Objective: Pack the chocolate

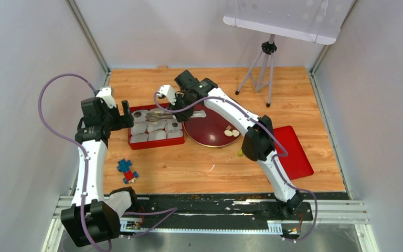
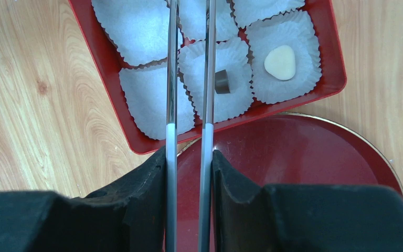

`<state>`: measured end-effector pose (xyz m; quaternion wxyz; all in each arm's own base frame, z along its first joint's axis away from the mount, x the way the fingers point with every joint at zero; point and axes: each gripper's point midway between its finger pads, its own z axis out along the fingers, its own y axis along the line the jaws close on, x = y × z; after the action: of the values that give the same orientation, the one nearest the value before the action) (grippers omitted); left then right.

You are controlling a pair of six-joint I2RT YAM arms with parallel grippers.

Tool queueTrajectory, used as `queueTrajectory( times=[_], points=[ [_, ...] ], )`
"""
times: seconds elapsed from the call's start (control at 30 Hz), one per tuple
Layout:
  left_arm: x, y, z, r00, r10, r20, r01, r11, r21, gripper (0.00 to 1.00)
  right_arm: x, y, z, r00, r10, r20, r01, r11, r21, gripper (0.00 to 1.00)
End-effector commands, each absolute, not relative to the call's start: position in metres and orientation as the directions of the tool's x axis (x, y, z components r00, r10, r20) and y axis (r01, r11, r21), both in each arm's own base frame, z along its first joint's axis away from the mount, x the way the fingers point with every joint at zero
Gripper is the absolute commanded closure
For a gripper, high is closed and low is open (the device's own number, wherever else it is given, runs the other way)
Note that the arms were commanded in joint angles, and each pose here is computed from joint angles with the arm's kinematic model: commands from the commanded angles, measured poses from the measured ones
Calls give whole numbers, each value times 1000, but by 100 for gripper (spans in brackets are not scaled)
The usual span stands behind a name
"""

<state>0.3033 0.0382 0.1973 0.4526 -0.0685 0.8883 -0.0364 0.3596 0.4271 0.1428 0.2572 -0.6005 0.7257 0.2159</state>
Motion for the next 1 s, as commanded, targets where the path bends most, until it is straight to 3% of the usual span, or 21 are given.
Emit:
queueTrajectory(
  times=[0.0,0.17,0.5,0.97],
  points=[
    [307,40,211,-535,-161,-829,-87,987,-135,0,364,434,131,-130,-762,-635,-984,177,-10,87],
    [306,39,208,-540,-166,-825,-89,986,-140,0,364,431,124,-134,-774,-620,-984,180,-12,85],
    [310,37,208,-535,-177,-826,-85,984,-156,0,362,431,126,-134,-773,-620,-984,177,-7,66],
    [311,36,205,-536,-189,-823,-85,982,-170,0,370,441,174,-90,-712,-696,-981,185,-63,61]
  ],
)
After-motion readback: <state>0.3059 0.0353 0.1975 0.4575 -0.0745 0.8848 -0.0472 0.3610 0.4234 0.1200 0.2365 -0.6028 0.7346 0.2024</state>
